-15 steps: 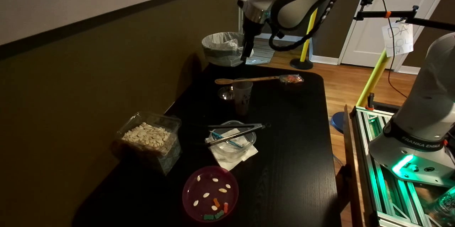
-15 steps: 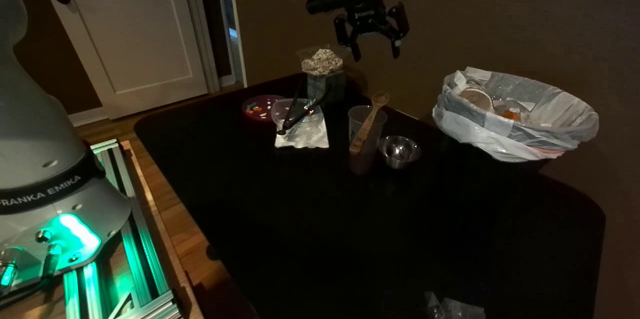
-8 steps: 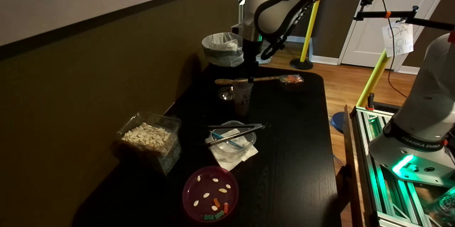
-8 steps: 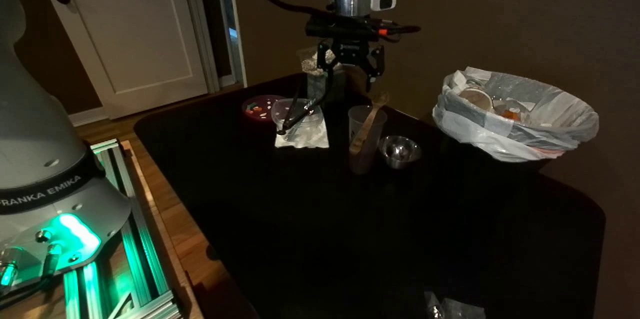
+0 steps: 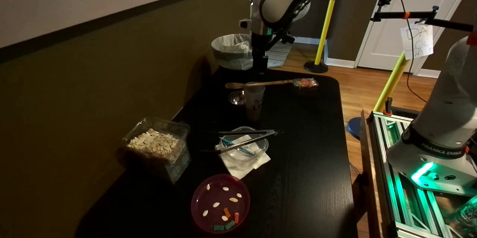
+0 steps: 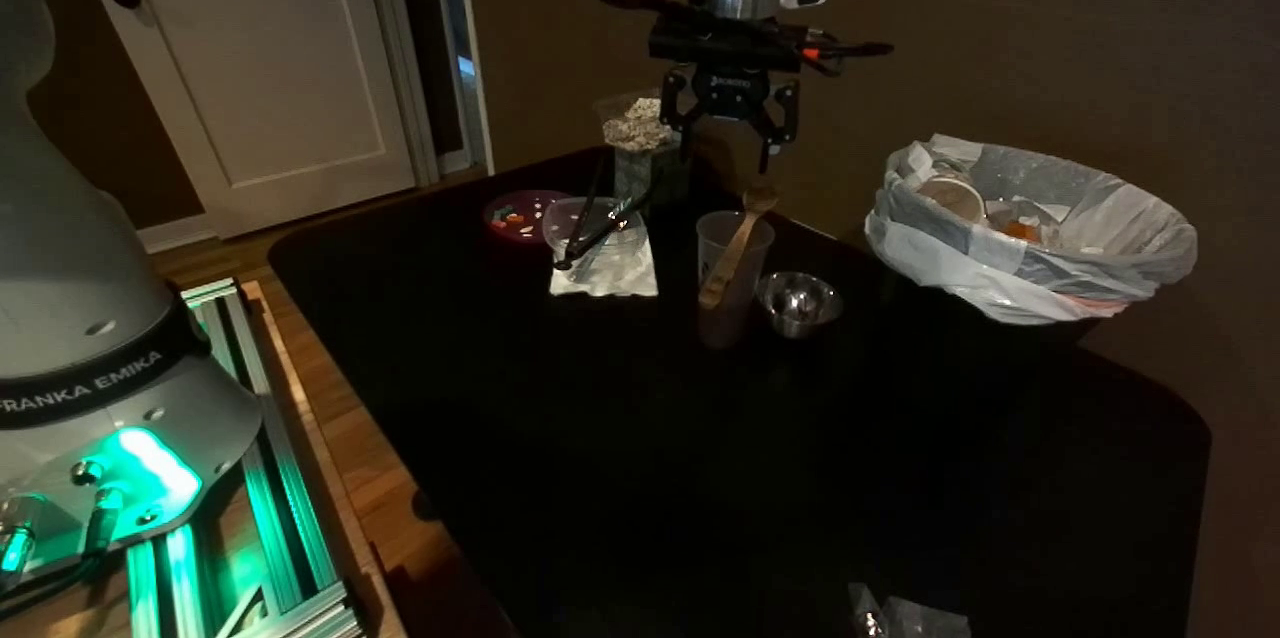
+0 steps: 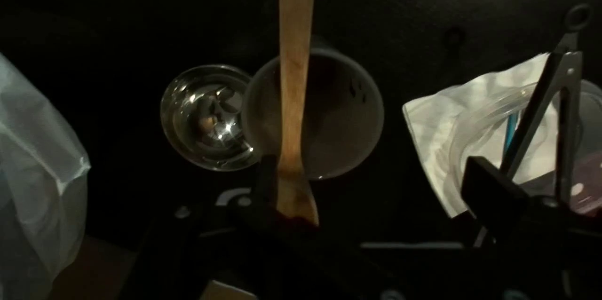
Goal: Move the wooden spoon to the top of the clear container.
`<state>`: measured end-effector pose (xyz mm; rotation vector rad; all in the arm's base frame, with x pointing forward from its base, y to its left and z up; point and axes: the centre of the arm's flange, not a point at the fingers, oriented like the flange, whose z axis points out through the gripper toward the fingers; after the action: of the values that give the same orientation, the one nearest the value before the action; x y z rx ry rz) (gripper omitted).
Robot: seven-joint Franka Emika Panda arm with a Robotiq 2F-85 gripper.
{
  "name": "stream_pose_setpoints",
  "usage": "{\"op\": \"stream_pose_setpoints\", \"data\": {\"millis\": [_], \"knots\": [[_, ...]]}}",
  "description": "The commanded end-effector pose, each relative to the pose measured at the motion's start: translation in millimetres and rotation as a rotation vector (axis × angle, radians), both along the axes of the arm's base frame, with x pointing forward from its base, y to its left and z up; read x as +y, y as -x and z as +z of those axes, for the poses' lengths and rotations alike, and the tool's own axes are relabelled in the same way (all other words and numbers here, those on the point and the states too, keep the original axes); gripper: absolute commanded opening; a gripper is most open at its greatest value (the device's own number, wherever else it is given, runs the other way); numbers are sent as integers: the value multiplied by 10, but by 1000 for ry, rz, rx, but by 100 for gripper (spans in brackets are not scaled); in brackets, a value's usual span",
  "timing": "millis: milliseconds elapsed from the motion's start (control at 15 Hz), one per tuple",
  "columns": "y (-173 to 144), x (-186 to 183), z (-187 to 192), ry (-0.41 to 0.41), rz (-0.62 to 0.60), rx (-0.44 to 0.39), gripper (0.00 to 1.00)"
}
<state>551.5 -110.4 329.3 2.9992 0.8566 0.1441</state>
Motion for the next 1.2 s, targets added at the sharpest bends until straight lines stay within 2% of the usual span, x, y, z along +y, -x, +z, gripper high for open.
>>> {"op": "stream_pose_setpoints", "data": {"millis": [0, 200, 600, 1000, 1133], "knots": [[-203, 58, -240, 48, -58, -80, 100], [-279, 56, -363, 82, -103, -117, 100], [-267, 21, -531, 136, -163, -50, 100], [-335, -13, -649, 132, -182, -24, 100], [-357, -37, -663, 133, -190, -14, 96]]}}
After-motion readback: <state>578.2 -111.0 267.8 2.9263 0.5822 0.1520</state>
